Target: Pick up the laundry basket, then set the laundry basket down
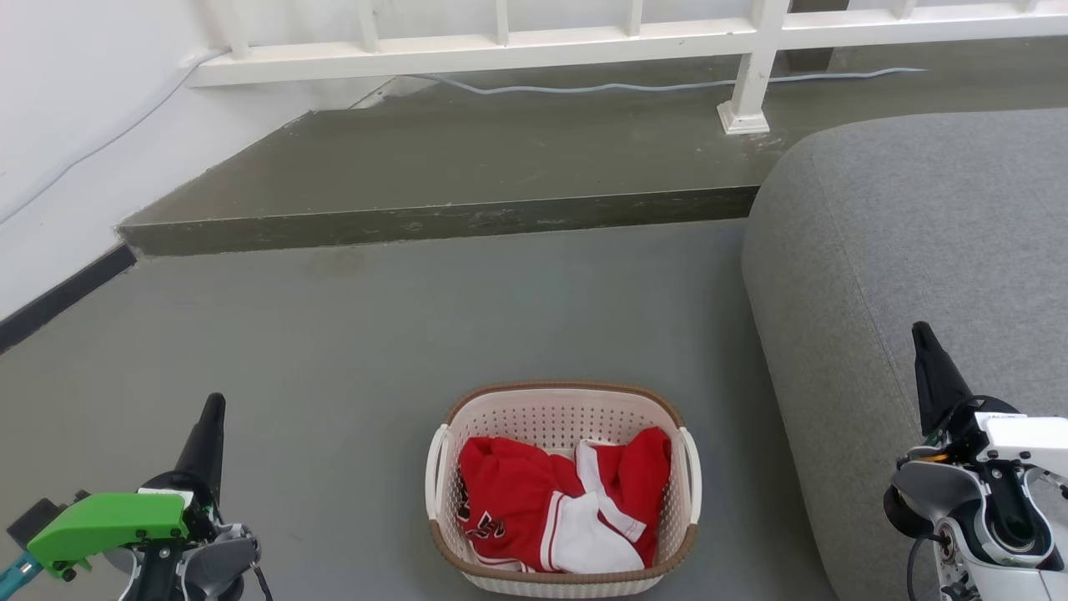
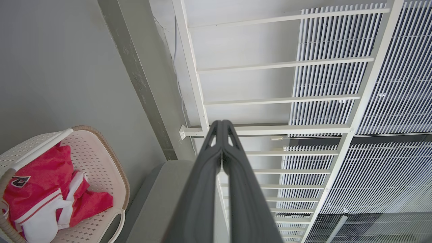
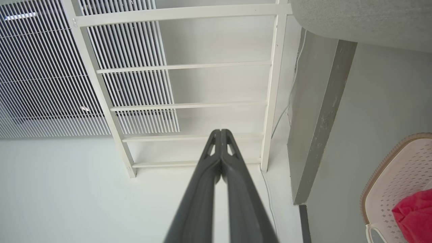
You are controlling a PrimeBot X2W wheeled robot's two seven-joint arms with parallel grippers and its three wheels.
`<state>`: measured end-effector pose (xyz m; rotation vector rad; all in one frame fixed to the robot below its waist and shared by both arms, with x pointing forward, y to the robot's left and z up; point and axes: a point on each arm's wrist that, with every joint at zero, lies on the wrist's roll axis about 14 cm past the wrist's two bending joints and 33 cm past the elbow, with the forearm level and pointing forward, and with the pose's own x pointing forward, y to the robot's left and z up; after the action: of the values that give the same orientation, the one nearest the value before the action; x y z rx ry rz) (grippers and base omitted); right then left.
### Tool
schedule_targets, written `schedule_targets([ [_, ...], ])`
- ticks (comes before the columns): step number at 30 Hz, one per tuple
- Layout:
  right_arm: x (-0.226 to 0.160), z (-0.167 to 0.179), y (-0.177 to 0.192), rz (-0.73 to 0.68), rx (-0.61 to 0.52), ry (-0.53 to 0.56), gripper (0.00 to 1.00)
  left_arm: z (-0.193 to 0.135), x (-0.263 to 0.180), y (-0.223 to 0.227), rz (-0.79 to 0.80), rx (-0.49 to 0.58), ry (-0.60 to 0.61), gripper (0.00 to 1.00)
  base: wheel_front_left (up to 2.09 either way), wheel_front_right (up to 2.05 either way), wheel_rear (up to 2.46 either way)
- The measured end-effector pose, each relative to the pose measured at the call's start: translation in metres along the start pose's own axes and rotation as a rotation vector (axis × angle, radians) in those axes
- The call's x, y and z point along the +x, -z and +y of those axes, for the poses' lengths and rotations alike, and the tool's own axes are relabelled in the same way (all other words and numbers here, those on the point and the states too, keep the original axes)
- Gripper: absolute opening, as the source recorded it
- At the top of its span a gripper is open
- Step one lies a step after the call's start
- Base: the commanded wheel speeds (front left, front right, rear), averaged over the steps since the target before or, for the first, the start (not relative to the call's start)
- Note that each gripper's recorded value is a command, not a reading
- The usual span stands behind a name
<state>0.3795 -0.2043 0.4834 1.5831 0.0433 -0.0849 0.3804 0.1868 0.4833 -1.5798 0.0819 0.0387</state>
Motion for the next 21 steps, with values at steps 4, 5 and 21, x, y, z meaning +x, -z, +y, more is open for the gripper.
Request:
schedule_targets([
  [4, -0.0001, -0.0005, -0.0001, 0.000, 0.001, 0.002, 0.00, -0.0001, 0.0000, 0.0000, 0.000, 0.000, 0.000, 0.00, 0.00, 0.00, 0.00],
  [5, -0.0001, -0.0006, -0.0001, 0.000, 0.001, 0.002, 0.00, -0.0001, 0.0000, 0.0000, 0.000, 0.000, 0.000, 0.00, 0.00, 0.00, 0.00],
  [21, -0.0002, -0.0009, -0.0004, -0.002, 0.002, 0.003, 0.00, -0.0004, 0.0001, 0.0000, 0.000, 0.000, 0.001, 0.00, 0.00, 0.00, 0.00],
])
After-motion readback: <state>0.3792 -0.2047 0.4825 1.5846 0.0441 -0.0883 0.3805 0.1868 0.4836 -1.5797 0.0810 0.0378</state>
